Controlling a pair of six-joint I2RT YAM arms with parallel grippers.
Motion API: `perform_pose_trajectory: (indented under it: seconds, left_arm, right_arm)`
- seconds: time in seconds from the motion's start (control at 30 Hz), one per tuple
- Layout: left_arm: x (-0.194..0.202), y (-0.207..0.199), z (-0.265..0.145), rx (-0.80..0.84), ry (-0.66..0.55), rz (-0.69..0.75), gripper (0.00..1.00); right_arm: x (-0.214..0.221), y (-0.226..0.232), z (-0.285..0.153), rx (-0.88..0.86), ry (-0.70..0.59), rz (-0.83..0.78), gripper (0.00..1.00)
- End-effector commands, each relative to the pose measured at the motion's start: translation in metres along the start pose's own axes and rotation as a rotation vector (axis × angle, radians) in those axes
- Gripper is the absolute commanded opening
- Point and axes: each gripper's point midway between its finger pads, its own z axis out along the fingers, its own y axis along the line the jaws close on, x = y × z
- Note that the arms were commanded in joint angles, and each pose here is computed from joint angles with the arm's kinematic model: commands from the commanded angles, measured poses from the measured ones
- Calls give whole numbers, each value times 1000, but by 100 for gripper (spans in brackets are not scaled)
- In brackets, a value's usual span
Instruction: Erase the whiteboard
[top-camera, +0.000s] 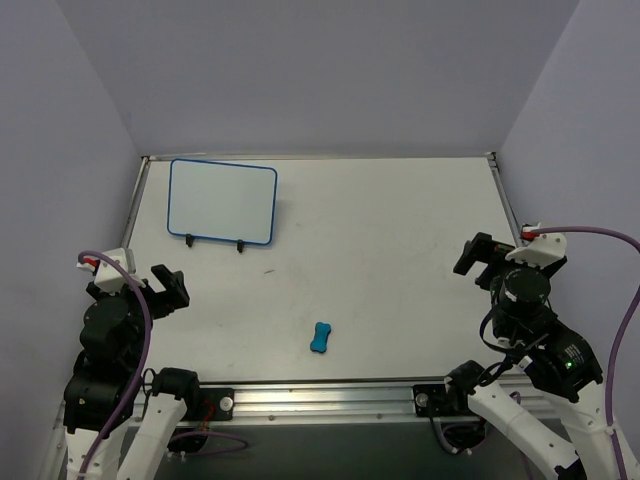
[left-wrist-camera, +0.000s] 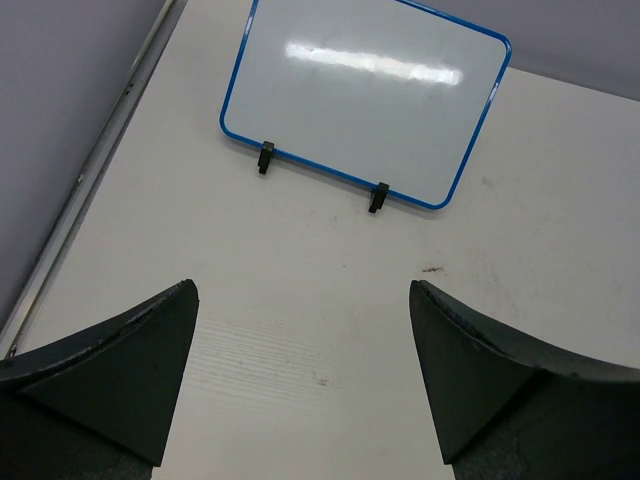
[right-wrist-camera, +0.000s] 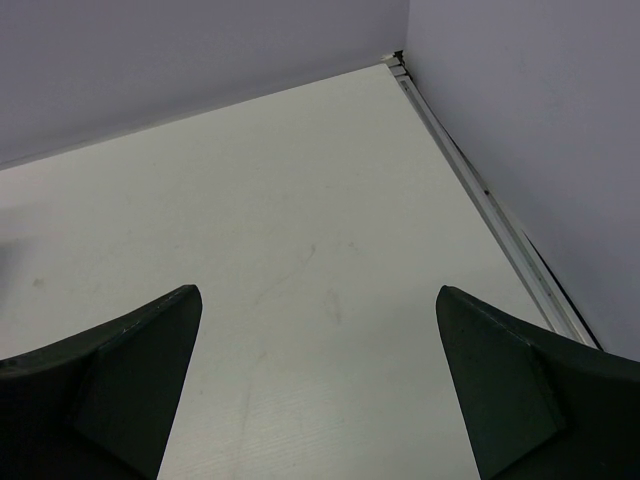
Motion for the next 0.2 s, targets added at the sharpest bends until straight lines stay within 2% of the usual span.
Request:
perform_pose_trajectory:
  seconds: [0.0, 0.17]
  left_arm:
    - [-13, -2, 0, 8, -52, -8, 94]
    - [-13, -2, 0, 9, -52, -6, 94]
  right_arm:
    - [3, 4, 4, -3, 7, 0, 100]
    - [3, 6, 4, -10, 10, -6, 100]
